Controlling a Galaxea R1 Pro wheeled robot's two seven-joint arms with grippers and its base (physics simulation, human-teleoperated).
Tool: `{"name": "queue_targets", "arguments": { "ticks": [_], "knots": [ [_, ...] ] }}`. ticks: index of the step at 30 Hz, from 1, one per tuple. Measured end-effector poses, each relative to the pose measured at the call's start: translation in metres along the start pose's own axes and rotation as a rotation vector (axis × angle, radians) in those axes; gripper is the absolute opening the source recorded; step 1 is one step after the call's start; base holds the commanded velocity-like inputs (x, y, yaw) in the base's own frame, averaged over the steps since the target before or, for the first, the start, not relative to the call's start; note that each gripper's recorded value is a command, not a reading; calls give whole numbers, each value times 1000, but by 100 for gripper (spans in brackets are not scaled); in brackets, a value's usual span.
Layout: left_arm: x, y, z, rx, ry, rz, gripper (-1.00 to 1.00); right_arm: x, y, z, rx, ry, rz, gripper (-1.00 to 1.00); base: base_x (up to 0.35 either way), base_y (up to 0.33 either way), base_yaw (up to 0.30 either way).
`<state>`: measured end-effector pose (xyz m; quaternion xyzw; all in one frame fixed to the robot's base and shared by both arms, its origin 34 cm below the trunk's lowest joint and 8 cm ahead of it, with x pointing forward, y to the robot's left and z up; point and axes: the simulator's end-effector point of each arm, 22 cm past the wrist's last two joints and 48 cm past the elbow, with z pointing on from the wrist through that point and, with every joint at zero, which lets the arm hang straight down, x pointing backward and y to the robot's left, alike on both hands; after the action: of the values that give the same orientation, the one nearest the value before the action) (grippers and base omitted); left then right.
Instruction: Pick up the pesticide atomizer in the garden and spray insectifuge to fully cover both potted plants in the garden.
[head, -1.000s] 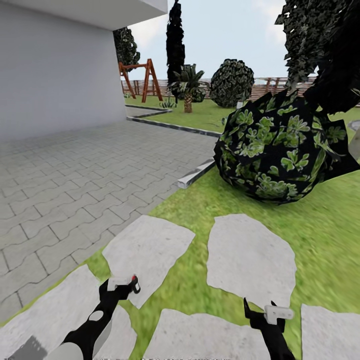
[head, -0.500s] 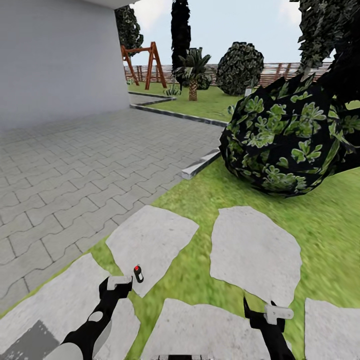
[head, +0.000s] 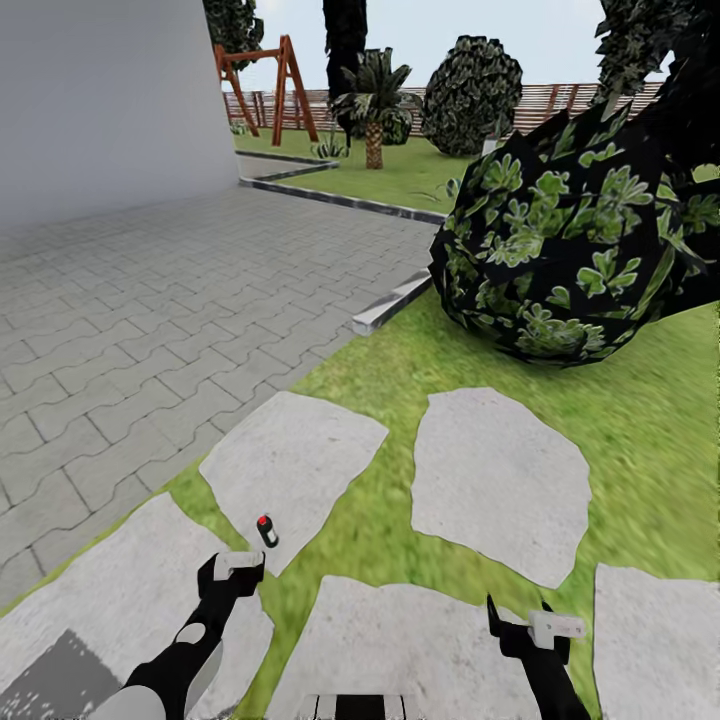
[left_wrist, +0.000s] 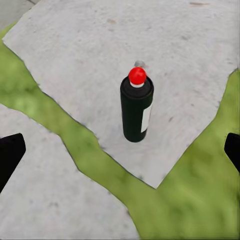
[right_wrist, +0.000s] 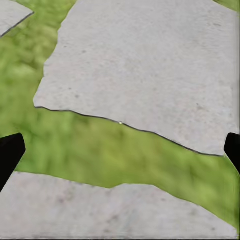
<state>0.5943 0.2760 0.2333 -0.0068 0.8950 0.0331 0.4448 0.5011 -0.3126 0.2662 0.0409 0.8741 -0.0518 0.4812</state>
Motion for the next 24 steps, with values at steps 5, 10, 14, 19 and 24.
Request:
{"name": "queue_targets", "arguments": {
  "ticks": [5, 10, 14, 19, 24],
  "knots": [
    [15, 0, 2, 0, 26, 2, 100, 12, 0, 1, 0, 25, -3, 100, 0, 0, -70],
    [28, 0, 4, 1, 47, 3, 100, 23, 0, 1, 0, 45, -6, 100, 0, 0, -5],
    [38, 0, 6, 0, 63, 5, 100, 31, 0, 1, 0, 62, -8, 100, 0, 0, 0],
    [50, 0, 7, 0, 84, 7, 100, 42, 0, 1, -1, 83, -12, 100, 0, 0, 0],
    [62, 0, 8, 0, 104, 8, 100, 52, 0, 1, 0, 104, -14, 100, 0, 0, 0]
  ]
}}
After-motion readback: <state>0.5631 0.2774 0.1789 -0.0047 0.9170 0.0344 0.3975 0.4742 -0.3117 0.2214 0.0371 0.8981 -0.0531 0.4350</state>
